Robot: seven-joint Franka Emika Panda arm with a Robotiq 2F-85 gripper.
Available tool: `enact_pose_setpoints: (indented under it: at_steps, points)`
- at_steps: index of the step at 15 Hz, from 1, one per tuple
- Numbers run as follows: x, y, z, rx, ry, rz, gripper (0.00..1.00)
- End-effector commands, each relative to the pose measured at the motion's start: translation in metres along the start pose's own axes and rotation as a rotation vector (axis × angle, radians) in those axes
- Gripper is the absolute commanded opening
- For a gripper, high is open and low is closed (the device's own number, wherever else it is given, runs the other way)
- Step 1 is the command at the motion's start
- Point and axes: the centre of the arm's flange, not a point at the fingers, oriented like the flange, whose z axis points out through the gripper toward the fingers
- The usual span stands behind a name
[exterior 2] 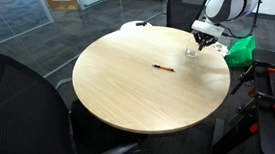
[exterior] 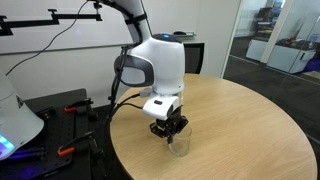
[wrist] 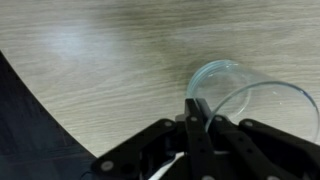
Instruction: Move the glass cup forward
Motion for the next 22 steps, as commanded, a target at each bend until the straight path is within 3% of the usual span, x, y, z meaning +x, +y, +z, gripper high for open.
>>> enact_pose_setpoints:
  at_steps: [1,16,20,21,22]
  points:
    - [0.0022,0.0061,-0.0121,-0.004,-0.001,-0.008,0.01]
    - [0.0042,0.0144,-0.0086,-0.033,-0.006,-0.002,0.02]
    - [0.0045,0.0146,-0.0102,-0.031,-0.002,-0.002,0.20]
    - [0.0047,0.0148,-0.0111,-0.029,-0.002,-0.001,0.29]
    - [0.0048,0.0149,-0.0116,-0.028,-0.001,0.000,0.27]
